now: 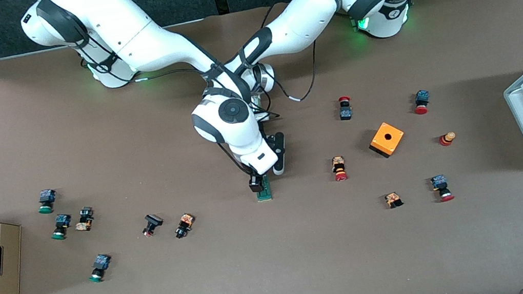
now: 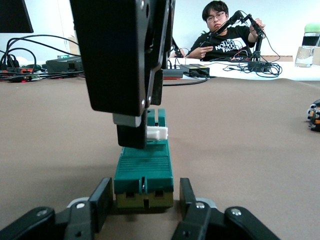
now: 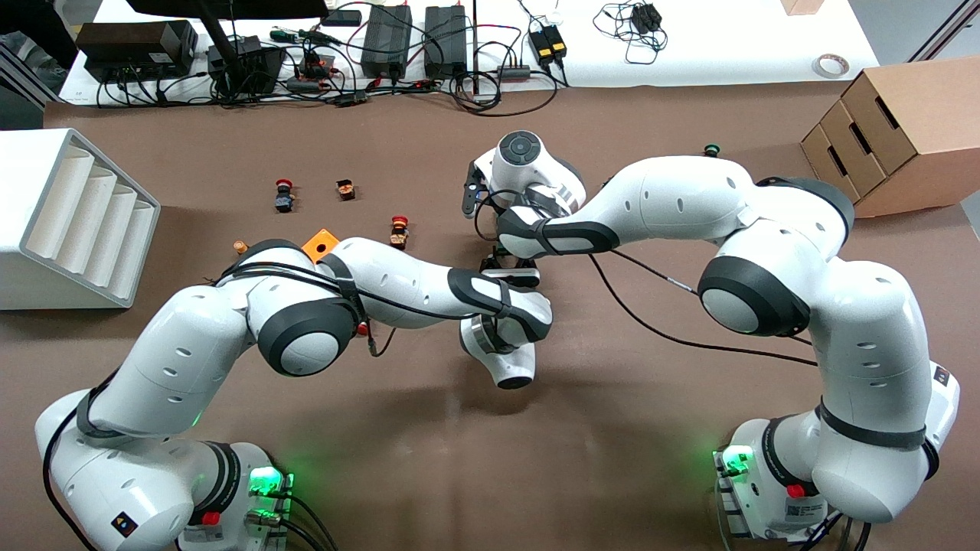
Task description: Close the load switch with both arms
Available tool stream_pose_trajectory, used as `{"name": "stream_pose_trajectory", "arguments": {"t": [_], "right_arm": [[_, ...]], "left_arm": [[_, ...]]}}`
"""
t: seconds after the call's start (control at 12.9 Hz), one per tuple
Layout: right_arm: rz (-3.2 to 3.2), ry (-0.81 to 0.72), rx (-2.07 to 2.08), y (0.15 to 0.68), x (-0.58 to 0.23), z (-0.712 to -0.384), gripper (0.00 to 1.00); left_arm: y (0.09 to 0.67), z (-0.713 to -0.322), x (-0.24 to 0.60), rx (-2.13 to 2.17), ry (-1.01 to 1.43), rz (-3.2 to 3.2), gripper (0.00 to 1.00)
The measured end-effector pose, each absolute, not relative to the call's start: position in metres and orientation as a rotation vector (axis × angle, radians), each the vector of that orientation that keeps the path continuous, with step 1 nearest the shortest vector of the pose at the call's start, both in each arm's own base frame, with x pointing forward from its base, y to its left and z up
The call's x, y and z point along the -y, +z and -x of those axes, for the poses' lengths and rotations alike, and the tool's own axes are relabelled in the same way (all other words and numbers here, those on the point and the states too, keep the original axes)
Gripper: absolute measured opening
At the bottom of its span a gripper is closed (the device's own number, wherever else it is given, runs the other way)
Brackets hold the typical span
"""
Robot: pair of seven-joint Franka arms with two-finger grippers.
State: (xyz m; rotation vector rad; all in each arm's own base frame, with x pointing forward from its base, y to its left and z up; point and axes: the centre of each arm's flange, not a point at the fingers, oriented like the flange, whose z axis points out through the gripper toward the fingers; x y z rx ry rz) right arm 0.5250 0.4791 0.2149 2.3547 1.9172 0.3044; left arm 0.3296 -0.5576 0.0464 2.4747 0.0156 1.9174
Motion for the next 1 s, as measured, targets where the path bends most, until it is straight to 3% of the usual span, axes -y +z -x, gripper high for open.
{"name": "stream_pose_trajectory", "arguments": {"t": [1.0], "right_arm": [[-2.358, 0.341, -1.906, 0.228, -0.479, -0.532, 0.75]], "left_arm": [[0.046, -0.33, 0.558, -0.016, 1.918, -2.474, 0.59]]}}
